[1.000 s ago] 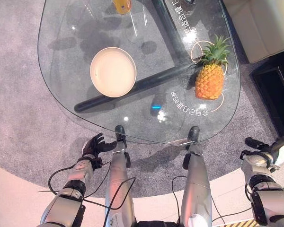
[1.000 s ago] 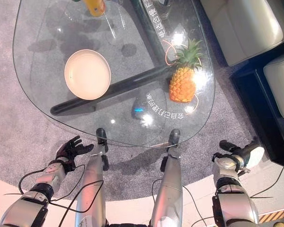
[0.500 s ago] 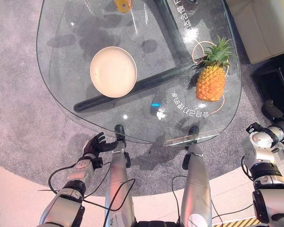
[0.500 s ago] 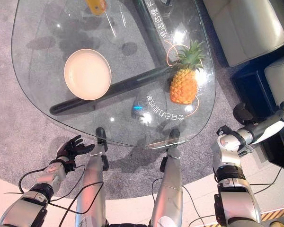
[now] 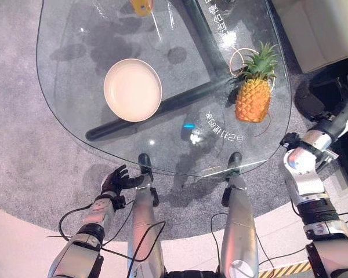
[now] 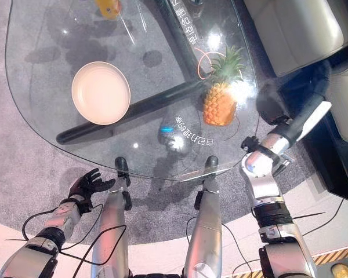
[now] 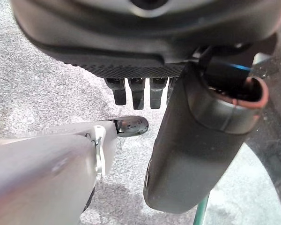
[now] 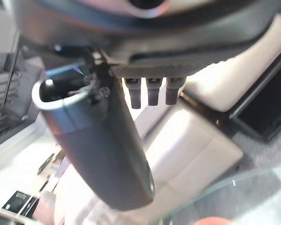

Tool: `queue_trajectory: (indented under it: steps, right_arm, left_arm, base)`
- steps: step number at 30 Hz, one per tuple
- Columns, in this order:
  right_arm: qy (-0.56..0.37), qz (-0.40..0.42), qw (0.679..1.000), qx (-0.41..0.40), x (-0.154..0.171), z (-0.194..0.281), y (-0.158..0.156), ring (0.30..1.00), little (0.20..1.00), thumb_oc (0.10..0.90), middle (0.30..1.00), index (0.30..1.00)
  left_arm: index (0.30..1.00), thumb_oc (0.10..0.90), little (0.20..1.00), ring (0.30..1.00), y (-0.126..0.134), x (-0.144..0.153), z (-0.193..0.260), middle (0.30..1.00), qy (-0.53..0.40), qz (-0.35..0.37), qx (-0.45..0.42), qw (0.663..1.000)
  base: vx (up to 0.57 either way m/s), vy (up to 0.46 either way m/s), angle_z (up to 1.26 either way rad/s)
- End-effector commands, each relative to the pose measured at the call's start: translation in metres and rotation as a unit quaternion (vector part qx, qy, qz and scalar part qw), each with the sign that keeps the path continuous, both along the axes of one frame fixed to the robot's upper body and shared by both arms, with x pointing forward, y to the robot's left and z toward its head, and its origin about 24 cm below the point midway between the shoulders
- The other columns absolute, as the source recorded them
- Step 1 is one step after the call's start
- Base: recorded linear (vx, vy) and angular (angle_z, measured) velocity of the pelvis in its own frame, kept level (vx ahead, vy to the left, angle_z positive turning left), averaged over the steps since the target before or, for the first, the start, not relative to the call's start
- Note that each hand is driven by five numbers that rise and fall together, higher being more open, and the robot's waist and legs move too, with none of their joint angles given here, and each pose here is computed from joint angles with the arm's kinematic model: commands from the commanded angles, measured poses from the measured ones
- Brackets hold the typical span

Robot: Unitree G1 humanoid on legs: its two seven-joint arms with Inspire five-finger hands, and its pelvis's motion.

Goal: Pick up the fruit to the plate

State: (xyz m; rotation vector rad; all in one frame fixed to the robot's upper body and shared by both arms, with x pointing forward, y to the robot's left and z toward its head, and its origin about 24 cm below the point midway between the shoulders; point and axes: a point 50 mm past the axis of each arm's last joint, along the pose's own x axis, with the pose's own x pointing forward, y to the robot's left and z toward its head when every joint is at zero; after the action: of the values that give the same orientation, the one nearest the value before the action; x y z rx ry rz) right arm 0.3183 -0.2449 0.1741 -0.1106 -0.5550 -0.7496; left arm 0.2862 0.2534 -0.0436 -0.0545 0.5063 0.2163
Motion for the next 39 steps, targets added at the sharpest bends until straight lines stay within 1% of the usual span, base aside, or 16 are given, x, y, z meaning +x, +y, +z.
queue_trajectory:
  steps: [1,2,3,5,7,21,27,33,39]
  right_arm:
    - [-0.063,0.036,0.995,-0.067,-0.012,0.03,0.009,0.9,0.9,0.8,0.9,0.9]
    - [-0.06,0.043,0.995,-0.071,-0.012,0.03,0.011,0.9,0.9,0.8,0.9,0.9]
    - [-0.044,0.062,0.993,-0.093,-0.011,0.028,0.019,0.9,0.9,0.8,0.9,0.9]
    - [-0.043,0.064,0.992,-0.096,-0.011,0.028,0.02,0.9,0.9,0.8,0.9,0.9]
    - [-0.023,0.085,0.991,-0.104,-0.008,0.024,0.027,0.9,0.9,0.8,0.9,0.9]
    - [0.008,0.138,0.985,-0.102,-0.005,0.014,0.042,0.9,0.9,0.8,0.9,0.9]
    - [0.023,0.139,0.985,-0.095,-0.003,0.009,0.043,0.9,0.9,0.8,0.9,0.9]
    - [0.059,0.146,0.985,-0.068,0.004,-0.002,0.043,0.9,0.9,0.8,0.9,0.9]
    - [0.078,0.148,0.984,-0.064,0.008,-0.007,0.043,0.9,0.9,0.8,0.9,0.9]
  left_arm:
    - [0.9,0.8,0.9,0.9,0.017,-0.029,-0.02,0.9,0.03,0.038,0.01,0.999]
    - [0.9,0.8,0.9,0.9,0.017,-0.029,-0.02,0.9,0.03,0.038,0.009,0.999]
    - [0.9,0.8,0.9,0.9,0.016,-0.029,-0.02,0.9,0.029,0.038,0.009,0.999]
    - [0.9,0.8,0.9,0.9,0.016,-0.03,-0.02,0.9,0.029,0.038,0.009,0.999]
    - [0.9,0.8,0.9,0.9,0.015,-0.03,-0.021,0.9,0.029,0.036,0.008,0.999]
    - [0.9,0.8,0.9,0.9,0.01,-0.03,-0.023,0.9,0.034,0.027,0.007,0.999]
    - [0.9,0.8,0.9,0.9,0.007,-0.029,-0.023,0.9,0.033,0.024,0.007,0.999]
    - [0.9,0.8,0.9,0.9,0.006,-0.028,-0.024,0.9,0.035,0.021,0.008,0.999]
    - [0.9,0.8,0.9,0.9,0.005,-0.026,-0.022,0.9,0.031,0.017,0.008,0.999]
  base:
    - [0.0,0.0,0.0]
    - [0.0,0.0,0.0]
    - [-0.01,0.012,-0.04]
    - [0.0,0.011,-0.04]
    - [-0.01,0.02,-0.04]
    - [0.0,0.0,0.0]
    - [0.0,0.0,0.0]
    - [0.0,0.0,0.0]
    - [0.0,0.0,0.0]
